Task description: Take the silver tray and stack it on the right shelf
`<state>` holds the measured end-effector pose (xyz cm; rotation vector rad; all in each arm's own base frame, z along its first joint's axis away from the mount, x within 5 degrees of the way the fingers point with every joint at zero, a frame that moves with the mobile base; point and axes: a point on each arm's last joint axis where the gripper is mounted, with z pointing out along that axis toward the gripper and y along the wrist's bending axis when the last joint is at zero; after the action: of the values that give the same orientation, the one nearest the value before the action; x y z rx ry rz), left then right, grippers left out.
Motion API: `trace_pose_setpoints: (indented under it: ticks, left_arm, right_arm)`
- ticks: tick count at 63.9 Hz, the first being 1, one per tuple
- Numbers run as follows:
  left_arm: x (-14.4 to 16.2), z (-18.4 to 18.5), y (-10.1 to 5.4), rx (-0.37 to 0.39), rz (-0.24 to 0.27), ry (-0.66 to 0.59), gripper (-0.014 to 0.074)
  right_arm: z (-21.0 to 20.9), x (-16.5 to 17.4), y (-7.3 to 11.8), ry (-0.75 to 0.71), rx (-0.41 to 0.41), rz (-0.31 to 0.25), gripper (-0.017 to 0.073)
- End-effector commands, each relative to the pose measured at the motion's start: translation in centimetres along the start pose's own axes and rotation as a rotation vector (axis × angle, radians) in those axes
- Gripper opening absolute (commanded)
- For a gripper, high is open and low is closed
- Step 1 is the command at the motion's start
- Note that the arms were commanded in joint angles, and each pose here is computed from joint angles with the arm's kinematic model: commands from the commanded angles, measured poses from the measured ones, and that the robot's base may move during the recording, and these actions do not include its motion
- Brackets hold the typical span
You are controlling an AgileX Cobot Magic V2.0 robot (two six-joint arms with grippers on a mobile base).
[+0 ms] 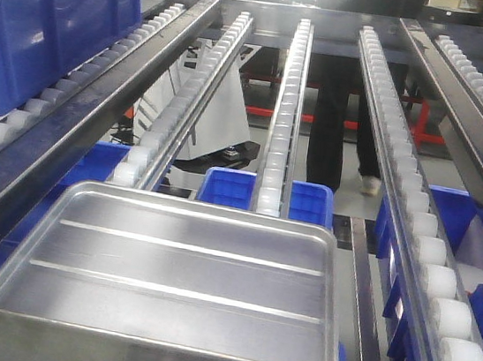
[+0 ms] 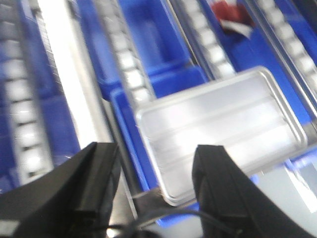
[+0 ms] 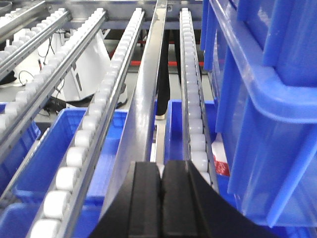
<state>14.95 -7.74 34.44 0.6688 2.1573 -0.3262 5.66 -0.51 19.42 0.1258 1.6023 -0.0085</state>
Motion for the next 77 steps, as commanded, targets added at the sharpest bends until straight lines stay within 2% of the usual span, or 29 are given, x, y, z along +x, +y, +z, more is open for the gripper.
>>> trace_pose_setpoints:
  ticks: [1,5,11,14,18,21,26,29,35,38,41,47,50,55,58,63,66,72,77]
  left_arm:
    - [-1.6,0.7,-0.8,0.048,0.011,-0.049,0.0284]
    - [-1.6,1.8,-1.1,0.07,0.016,-0.013,0.0284]
    - [-1.4,3.6,-1.7,0.155,-0.085,0.06,0.0284]
    - [-1.4,4.4,-1.7,0.173,-0.118,0.083,0.0284]
    - [-1.3,5.6,-1.6,0.174,-0.172,0.122,0.0284]
    - [-1.1,6.4,-1.5,0.164,-0.193,0.156,0.0284]
    - [-0.7,7.9,-1.2,0.146,-0.223,0.213,0.0284]
    - [-0.4,8.5,-1.0,0.132,-0.23,0.24,0.0284]
    - [0.0,9.6,-0.6,0.088,-0.233,0.289,0.0284]
    - [0.1,9.9,-0.4,0.067,-0.233,0.305,0.0284]
    - [0.2,10.2,-0.2,0.054,-0.233,0.317,0.0284]
    - [0.2,10.6,-0.2,0.05,-0.234,0.324,0.0284]
    - [0.2,10.6,-0.2,0.05,-0.235,0.324,0.0284]
    - [0.2,10.6,-0.1,0.049,-0.235,0.322,0.0284]
    - [0.2,10.6,-0.1,0.049,-0.235,0.322,0.0284]
    - [0.2,10.6,-0.1,0.049,-0.233,0.322,0.0284]
    - [0.2,10.6,-0.1,0.049,-0.233,0.322,0.0284]
    - [0.2,10.6,-0.1,0.047,-0.24,0.32,0.0284]
    - [0.1,10.7,-0.1,0.045,-0.241,0.312,0.0284]
  right_arm:
    - [-0.5,-2.6,0.3,-0.218,-0.033,0.071,0.0056]
    - [-0.9,-3.9,0.4,-0.27,-0.045,0.112,0.0056]
    - [-1.7,-6.6,0.6,-0.305,-0.072,0.188,0.0056]
    - [-2.0,-7.8,0.8,-0.304,-0.096,0.212,0.0059]
    - [-2.2,-9.5,1.1,-0.285,-0.147,0.224,0.0061]
    - [-2.0,-10.5,1.4,-0.248,-0.204,0.23,0.0067]
    - [-1.5,-12.2,2.2,-0.182,-0.312,0.236,0.0148]
    - [-0.9,-12.9,3.0,-0.127,-0.394,0.235,0.0227]
    - [0.5,-13.7,5.1,0.003,-0.554,0.215,0.0458]
    - [1.2,-13.5,6.4,0.081,-0.625,0.194,0.0527]
    - [1.8,-13.0,8.1,0.168,-0.702,0.162,0.0566]
    - [2.5,-11.5,11.2,0.277,-0.832,0.102,0.0552]
    - [3.0,-11.0,12.6,0.301,-0.866,0.09,0.0551]
    - [4.3,-10.2,14.5,0.455,-0.83,0.14,0.0551]
    - [5.2,-9.7,15.5,0.559,-0.788,0.1,0.0551]
    - [6.5,-9.0,17.1,0.731,-0.72,-0.018,0.0551]
    - [7.3,-8.8,17.9,0.824,-0.671,-0.066,0.0551]
    - [9.0,-8.8,19.2,0.965,-0.524,-0.078,0.0551]
    - [10.4,-8.9,19.8,1.001,-0.384,-0.078,0.0536]
